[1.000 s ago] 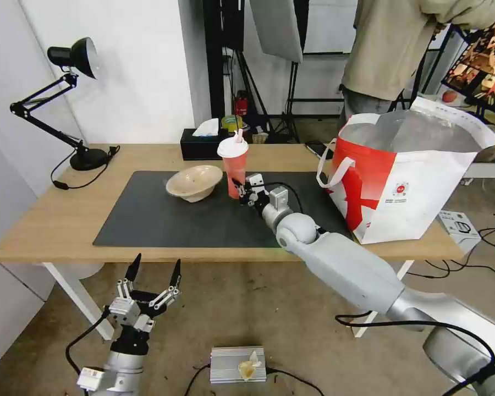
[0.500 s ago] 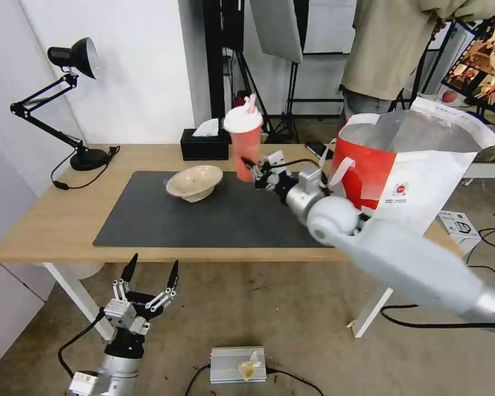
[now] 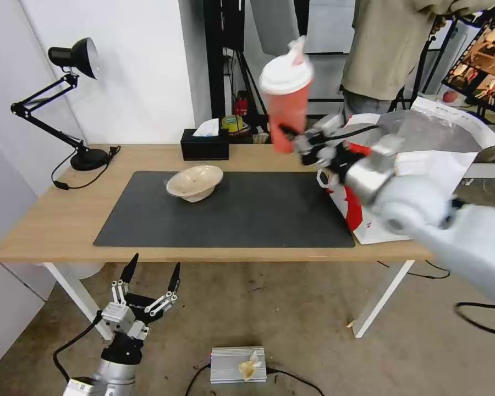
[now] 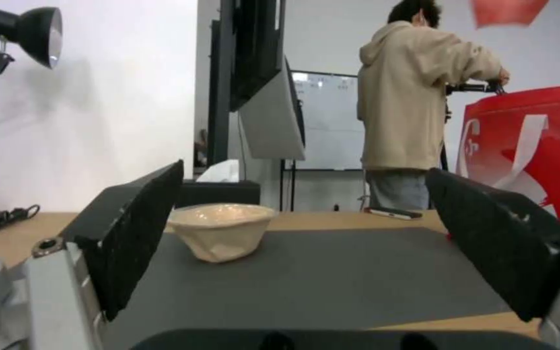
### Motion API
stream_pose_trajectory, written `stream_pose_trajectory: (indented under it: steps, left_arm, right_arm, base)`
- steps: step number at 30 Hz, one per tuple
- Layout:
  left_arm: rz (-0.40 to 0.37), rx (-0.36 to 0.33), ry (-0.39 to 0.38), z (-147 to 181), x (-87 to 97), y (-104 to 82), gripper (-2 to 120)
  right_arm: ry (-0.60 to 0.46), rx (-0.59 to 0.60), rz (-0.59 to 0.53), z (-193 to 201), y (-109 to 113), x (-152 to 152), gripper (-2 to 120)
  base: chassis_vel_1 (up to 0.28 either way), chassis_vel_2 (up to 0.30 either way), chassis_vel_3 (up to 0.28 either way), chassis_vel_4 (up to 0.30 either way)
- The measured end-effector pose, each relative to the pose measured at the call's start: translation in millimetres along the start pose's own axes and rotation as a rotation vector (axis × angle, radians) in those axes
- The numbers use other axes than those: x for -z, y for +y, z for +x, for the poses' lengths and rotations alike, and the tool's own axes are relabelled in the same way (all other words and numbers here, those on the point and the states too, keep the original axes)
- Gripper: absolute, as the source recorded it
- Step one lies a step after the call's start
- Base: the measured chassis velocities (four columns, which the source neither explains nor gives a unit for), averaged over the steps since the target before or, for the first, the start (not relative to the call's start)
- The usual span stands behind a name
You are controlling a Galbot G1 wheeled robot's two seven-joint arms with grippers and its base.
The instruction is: Pick up the trash from the table and place it into the takeout bag.
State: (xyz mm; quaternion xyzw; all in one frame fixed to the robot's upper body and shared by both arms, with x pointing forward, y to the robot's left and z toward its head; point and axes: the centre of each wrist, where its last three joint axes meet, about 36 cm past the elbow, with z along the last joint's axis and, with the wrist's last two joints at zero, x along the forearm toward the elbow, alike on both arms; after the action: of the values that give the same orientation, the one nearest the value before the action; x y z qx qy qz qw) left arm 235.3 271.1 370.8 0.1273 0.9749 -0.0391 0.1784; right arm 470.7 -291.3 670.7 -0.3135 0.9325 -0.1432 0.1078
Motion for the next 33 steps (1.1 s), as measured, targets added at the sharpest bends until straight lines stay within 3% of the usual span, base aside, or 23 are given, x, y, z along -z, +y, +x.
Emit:
stream_pose_trajectory:
  steps: [8,19,29,33]
  left_arm:
    - [-0.010,-0.018,-0.011,-2.8,4.8,2.9,100]
    - [-0.020,-0.035,-0.040,-4.4,15.8,5.4,100]
    - [-0.014,-0.045,-0.059,-8.5,19.0,2.4,100]
    - [-0.011,-0.051,-0.076,-11.9,22.8,1.7,100]
  right_arm:
    - [-0.016,-0.042,0.087,27.0,-31.9,34.7,3]
    - [0.078,-0.105,0.283,66.9,-102.2,67.7,3]
    - [0.155,-0.114,0.368,80.2,-128.4,70.0,3]
    - [0.272,-0.108,0.511,93.7,-158.5,64.4,3]
  base:
    - [0.000,0.000,0.000,0.000]
    - [0.000,0.000,0.000,0.000]
    - [0.000,0.000,0.000,0.000]
    - [0.000,0.000,0.000,0.000]
